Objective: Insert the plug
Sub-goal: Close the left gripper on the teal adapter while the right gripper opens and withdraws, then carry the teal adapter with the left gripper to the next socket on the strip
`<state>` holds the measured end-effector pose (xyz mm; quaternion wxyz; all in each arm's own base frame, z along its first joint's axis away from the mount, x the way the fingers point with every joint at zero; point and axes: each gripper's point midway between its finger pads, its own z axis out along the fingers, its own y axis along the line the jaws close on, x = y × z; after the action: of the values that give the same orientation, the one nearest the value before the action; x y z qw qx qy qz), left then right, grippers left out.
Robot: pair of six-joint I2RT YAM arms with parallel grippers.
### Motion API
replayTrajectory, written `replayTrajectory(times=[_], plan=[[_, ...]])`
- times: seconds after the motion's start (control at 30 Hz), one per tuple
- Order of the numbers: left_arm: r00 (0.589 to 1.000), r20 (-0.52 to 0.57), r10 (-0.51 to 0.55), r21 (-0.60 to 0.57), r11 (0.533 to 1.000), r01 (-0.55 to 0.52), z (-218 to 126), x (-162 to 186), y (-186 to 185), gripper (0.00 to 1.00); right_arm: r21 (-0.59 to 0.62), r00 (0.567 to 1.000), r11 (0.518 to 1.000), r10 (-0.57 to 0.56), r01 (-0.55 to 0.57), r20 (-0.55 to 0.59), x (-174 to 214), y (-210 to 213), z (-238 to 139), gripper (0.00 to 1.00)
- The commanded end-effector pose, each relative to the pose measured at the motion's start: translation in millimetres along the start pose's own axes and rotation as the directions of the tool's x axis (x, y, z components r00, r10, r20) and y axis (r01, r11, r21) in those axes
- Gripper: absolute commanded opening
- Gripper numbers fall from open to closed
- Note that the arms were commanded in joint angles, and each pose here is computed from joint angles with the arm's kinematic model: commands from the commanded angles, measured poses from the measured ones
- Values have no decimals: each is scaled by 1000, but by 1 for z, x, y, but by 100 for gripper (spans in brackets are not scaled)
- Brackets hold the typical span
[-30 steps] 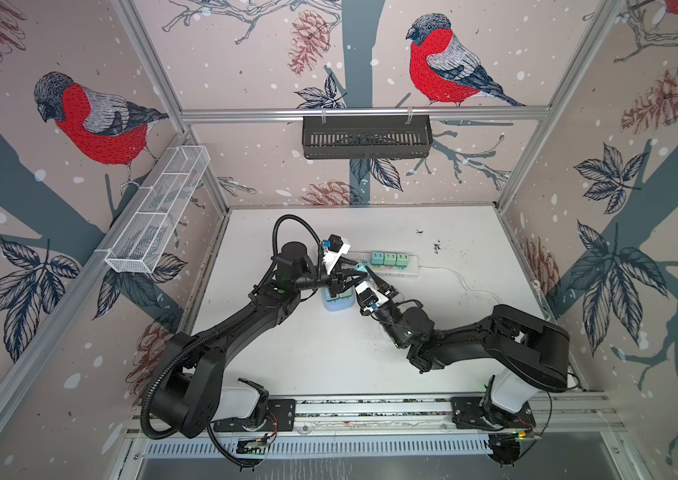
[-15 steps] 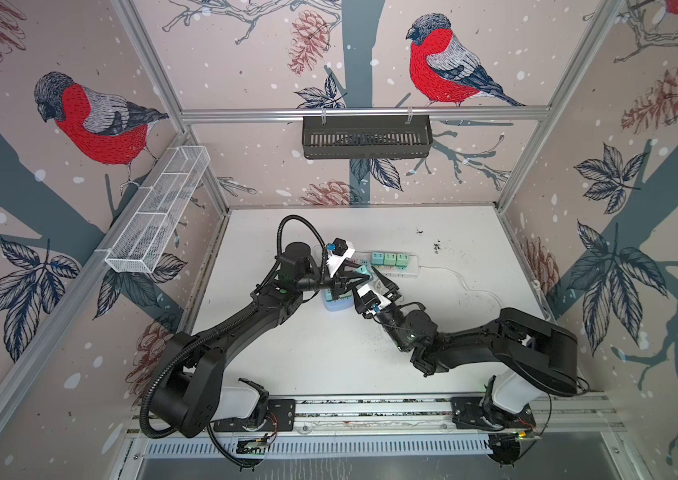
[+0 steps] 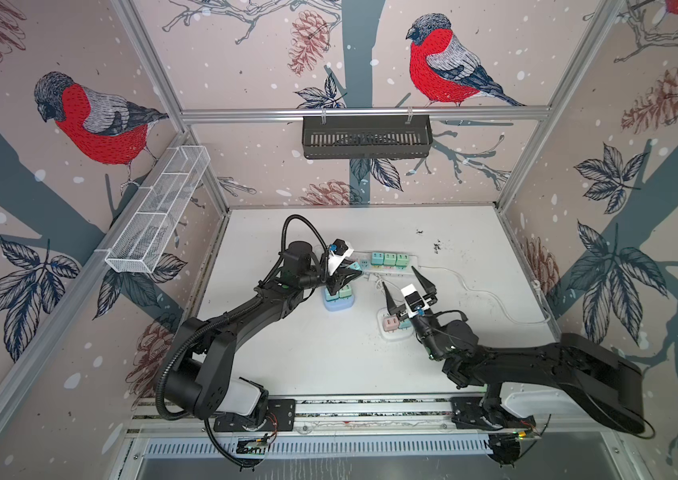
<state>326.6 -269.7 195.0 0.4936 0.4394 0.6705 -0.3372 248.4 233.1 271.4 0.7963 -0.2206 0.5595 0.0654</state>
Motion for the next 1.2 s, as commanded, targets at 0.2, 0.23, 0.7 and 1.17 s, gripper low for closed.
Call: replayTrajectory(times=[0.2, 0.23, 0.7, 1.17], plan=[[992, -51, 119, -65, 990, -122, 26, -3, 40, 0, 231, 965, 947, 247, -221, -88, 41, -91, -23, 97], [991, -63, 115, -55, 991, -119, 30, -3, 43, 0, 269, 958, 932, 273, -241, -88, 47, -103, -27, 99], [946, -129, 298, 139, 950, -280, 61, 25, 54, 0, 473, 876, 809, 461, -349, -142, 115, -160, -41, 100], [935, -218, 278, 199, 951, -236, 93, 57, 81, 0, 542, 849, 760, 507, -359, -149, 134, -173, -39, 99]])
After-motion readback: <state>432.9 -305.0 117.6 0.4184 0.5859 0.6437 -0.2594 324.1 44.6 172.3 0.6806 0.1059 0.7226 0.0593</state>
